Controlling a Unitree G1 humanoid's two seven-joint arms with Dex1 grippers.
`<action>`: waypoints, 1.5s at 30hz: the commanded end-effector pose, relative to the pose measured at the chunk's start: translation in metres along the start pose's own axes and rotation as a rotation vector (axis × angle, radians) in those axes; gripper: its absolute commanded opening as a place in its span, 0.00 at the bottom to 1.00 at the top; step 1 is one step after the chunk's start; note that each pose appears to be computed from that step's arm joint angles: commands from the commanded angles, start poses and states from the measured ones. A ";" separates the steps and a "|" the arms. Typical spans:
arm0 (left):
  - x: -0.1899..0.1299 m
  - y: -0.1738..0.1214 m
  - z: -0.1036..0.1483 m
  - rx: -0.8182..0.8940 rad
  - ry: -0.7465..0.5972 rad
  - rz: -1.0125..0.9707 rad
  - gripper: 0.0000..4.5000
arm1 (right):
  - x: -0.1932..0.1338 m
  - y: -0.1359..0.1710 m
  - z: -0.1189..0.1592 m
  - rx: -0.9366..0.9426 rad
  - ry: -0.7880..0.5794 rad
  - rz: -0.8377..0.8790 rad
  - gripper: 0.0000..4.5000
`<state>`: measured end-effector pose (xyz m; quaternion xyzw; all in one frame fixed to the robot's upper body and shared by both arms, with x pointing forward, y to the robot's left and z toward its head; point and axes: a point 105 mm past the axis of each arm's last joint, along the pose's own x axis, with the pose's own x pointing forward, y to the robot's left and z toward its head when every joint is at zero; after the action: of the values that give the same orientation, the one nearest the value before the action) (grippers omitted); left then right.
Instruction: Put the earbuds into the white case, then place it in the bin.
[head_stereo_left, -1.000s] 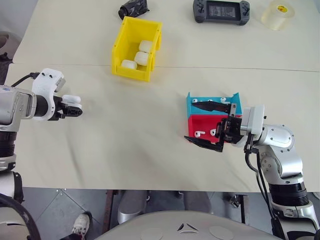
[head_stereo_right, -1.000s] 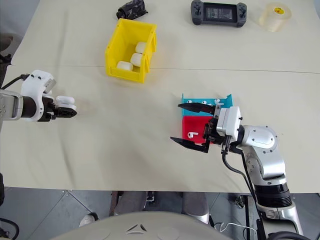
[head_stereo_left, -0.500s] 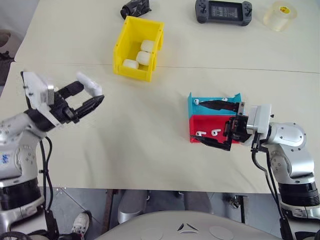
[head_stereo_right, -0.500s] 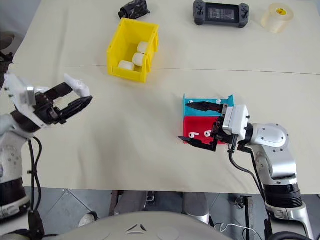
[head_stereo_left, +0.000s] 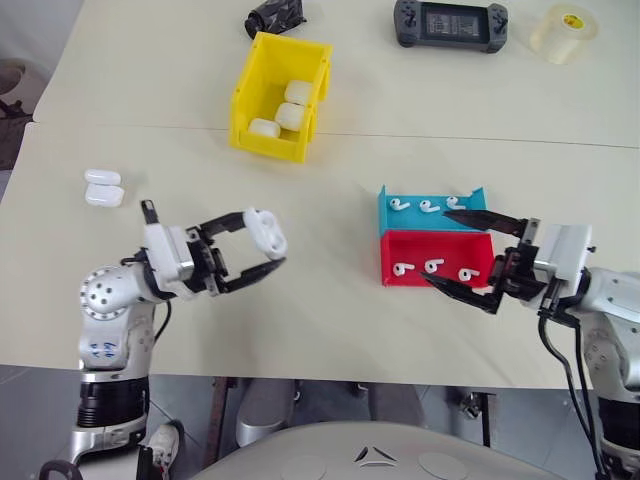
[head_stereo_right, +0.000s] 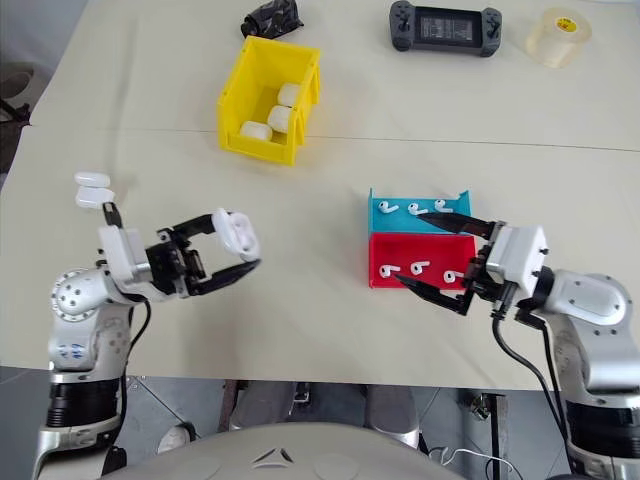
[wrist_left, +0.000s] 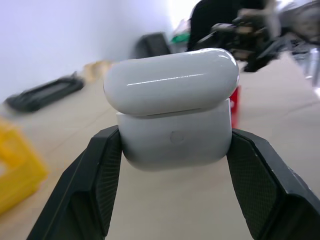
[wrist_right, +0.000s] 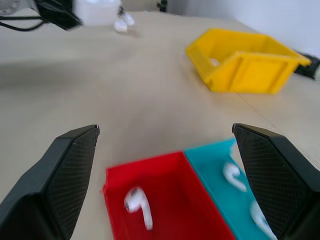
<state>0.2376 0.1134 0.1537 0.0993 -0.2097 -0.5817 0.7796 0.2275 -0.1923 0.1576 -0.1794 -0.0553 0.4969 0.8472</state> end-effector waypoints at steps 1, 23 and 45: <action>0.029 -0.016 0.013 0.058 -0.129 -0.086 0.62 | -0.024 -0.004 0.014 -0.059 0.036 -0.049 1.00; 0.045 -0.021 0.019 0.004 -0.292 -0.438 0.62 | -0.058 0.010 0.007 -0.012 0.431 -0.068 1.00; 0.064 -0.026 0.018 -0.030 -0.223 -0.451 0.62 | -0.010 -0.011 -0.014 -0.226 0.868 0.214 1.00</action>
<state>0.2280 0.0503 0.1669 0.0619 -0.2445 -0.7505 0.6108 0.2341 -0.2095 0.1471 -0.4524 0.2687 0.4545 0.7188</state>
